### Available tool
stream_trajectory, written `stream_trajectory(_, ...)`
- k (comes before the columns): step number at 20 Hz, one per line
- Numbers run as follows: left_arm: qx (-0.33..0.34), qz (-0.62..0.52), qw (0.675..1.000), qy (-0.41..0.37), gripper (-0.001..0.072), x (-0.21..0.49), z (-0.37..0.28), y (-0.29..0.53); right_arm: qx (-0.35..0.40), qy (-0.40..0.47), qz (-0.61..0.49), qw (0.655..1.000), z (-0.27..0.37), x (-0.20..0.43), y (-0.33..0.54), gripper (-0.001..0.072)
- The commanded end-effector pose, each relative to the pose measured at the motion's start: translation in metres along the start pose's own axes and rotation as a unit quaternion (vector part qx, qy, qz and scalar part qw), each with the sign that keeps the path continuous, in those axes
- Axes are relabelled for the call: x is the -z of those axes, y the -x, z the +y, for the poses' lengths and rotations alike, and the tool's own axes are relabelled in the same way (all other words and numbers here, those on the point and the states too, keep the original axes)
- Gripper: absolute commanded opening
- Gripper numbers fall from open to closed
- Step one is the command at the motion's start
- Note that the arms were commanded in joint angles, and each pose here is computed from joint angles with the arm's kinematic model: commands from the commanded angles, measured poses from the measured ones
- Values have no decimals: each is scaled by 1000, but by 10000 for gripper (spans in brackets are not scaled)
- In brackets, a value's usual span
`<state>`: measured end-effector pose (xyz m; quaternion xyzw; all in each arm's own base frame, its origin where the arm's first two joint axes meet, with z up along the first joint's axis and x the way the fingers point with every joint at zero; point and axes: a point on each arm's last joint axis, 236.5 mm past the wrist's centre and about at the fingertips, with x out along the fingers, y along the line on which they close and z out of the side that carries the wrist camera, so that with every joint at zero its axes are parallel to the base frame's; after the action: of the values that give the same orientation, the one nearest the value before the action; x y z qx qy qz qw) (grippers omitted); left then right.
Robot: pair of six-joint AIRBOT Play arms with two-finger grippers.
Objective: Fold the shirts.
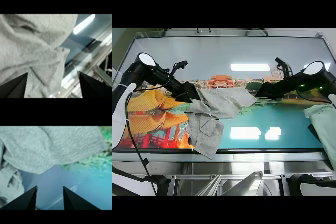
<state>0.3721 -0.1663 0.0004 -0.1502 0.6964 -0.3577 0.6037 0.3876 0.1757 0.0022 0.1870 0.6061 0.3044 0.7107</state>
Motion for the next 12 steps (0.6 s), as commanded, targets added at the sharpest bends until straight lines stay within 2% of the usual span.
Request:
stream_trajectory(1, 12, 29, 999, 31, 712, 47, 0, -3, -23, 64, 75, 995, 37, 41, -34, 368)
stream_trajectory(6, 14, 41, 996, 82, 711, 125, 2, -50, -23, 149, 87, 985, 95, 65, -102, 368)
stream_trajectory(12, -19, 36, 994, 101, 710, 168, 14, -102, -43, 147, 110, 982, 104, 81, -141, 367)
